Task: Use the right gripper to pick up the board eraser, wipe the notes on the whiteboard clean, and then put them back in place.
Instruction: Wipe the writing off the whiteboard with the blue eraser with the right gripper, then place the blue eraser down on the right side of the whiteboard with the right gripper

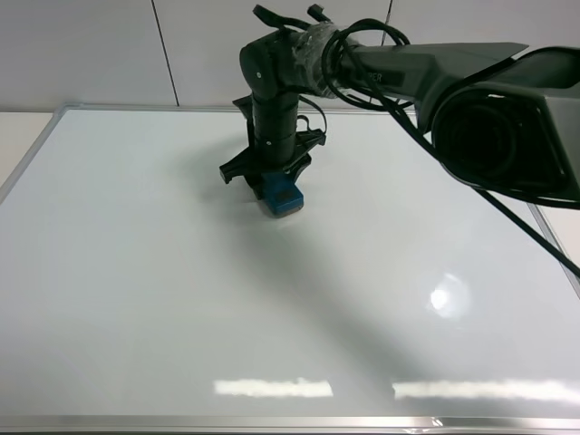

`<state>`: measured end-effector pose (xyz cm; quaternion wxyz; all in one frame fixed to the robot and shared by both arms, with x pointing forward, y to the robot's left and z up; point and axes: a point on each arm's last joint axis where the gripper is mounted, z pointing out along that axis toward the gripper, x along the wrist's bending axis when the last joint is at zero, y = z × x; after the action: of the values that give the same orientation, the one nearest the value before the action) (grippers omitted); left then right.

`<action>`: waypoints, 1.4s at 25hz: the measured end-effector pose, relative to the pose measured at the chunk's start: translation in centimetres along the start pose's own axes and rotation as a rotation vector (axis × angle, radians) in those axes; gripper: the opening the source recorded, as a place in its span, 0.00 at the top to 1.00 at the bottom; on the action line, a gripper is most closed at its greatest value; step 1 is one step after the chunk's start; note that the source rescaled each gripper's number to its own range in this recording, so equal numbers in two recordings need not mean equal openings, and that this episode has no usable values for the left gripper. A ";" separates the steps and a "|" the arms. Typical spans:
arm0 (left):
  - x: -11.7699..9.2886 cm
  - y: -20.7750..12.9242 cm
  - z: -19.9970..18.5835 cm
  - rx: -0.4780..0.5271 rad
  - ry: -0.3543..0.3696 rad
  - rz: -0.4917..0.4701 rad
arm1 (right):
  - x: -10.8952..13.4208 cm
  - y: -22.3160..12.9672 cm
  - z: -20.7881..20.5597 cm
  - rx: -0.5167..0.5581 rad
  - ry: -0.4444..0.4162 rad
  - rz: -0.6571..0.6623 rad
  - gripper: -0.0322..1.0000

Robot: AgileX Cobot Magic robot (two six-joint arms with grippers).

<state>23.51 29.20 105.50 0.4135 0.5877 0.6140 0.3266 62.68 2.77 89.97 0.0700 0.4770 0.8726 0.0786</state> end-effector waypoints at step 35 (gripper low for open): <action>0.0 0.0 0.0 0.000 0.000 0.000 | -6.9 -10.4 -15.0 -0.073 0.015 0.088 0.95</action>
<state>23.51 29.20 105.50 0.4135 0.5877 0.6140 0.3266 54.83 -9.62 102.83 0.0771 0.5116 0.8477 0.1171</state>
